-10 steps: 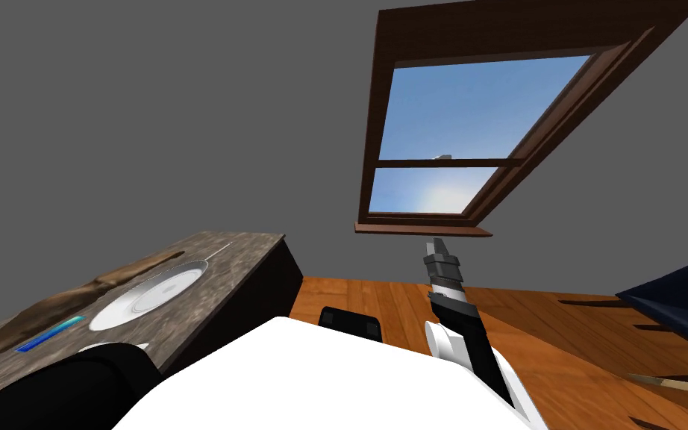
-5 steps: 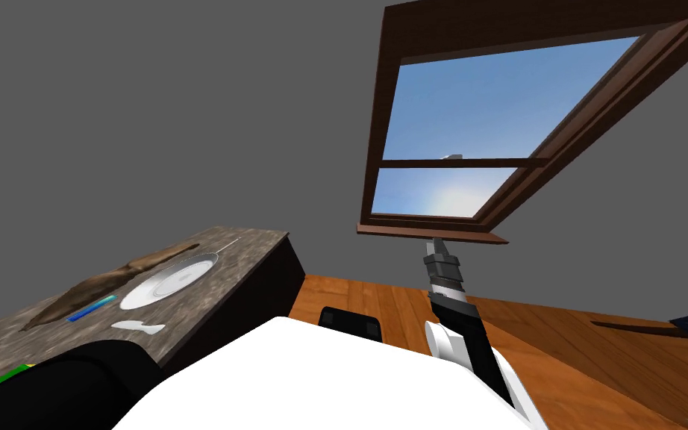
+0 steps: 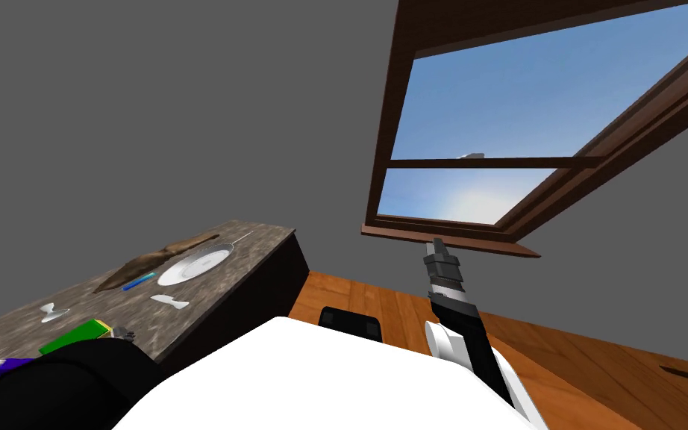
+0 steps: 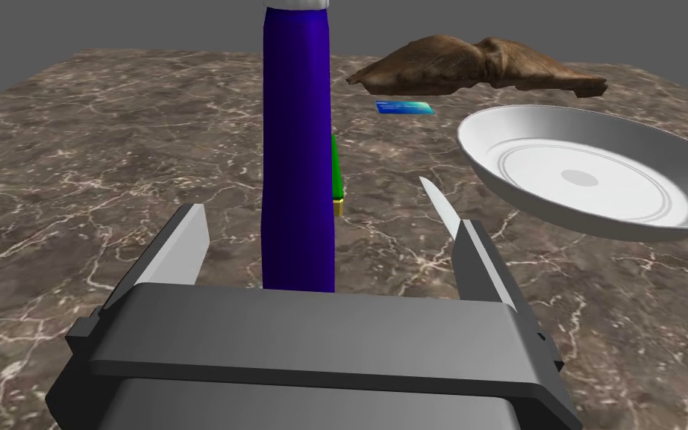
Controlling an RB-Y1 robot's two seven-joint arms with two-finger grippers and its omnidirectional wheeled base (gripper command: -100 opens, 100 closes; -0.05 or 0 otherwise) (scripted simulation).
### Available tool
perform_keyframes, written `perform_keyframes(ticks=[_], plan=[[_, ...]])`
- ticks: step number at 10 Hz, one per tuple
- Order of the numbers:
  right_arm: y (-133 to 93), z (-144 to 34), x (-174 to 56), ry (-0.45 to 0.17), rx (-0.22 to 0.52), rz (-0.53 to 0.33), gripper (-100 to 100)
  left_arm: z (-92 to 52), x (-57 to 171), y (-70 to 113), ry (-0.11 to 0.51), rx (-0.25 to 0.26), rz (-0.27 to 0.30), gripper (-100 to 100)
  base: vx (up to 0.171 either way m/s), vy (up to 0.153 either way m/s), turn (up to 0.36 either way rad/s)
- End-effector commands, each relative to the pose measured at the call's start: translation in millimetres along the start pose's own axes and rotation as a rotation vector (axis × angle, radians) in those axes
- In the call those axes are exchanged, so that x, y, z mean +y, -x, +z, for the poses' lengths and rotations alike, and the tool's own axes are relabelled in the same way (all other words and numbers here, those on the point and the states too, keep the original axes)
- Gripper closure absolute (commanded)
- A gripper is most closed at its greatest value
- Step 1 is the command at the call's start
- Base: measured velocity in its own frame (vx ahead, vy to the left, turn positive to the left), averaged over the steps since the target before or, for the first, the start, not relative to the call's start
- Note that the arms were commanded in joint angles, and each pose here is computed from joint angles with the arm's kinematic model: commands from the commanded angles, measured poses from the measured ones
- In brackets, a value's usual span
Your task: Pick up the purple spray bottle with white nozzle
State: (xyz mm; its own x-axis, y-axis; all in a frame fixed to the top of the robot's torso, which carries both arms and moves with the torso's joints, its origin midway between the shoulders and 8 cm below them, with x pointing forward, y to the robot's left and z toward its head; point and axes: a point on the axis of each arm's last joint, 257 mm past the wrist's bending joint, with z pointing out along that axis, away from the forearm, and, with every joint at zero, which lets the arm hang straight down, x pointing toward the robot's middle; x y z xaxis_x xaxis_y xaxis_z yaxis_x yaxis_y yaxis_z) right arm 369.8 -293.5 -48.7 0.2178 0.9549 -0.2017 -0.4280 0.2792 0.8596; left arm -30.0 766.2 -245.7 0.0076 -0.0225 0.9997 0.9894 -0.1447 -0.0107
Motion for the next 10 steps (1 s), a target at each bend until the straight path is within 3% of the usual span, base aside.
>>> perform_keyframes(ticks=[1,2,4,5,6,8,9,10], plan=[[0.0,0.0,0.0,0.000,0.000,0.000,0,8.4,12.6,8.6,0.006,-0.011,-0.007,-100,0.002,-0.035,0.005],[0.0,0.0,0.0,0.000,0.000,0.000,0,25.0,30.9,0.1,0.049,-0.001,0.001,-100,-0.001,-0.045,0.271],[0.0,0.0,0.0,0.000,0.000,0.000,0,31.0,53.3,5.8,0.061,-0.001,-0.017,-100,0.003,-0.046,0.081],[0.0,0.0,0.0,0.000,0.000,0.000,0,30.7,50.9,9.3,0.056,-0.008,-0.014,-100,0.003,-0.004,-0.018],[0.0,0.0,0.0,0.000,0.000,0.000,0,47.8,72.3,-1.5,0.096,0.003,-0.017,-100,0.000,-0.033,0.287],[0.0,0.0,0.0,0.000,0.000,0.000,0,51.3,84.1,7.5,0.098,-0.007,-0.014,-100,0.001,-0.044,0.093],[0.0,0.0,0.0,0.000,0.000,0.000,0,67.3,103.6,-5.5,0.133,0.003,-0.021,-100,0.002,-0.056,0.249],[0.0,0.0,0.0,0.000,0.000,0.000,0,70.5,114.6,-3.8,0.140,0.005,-0.011,-100,0.005,-0.063,0.195]])
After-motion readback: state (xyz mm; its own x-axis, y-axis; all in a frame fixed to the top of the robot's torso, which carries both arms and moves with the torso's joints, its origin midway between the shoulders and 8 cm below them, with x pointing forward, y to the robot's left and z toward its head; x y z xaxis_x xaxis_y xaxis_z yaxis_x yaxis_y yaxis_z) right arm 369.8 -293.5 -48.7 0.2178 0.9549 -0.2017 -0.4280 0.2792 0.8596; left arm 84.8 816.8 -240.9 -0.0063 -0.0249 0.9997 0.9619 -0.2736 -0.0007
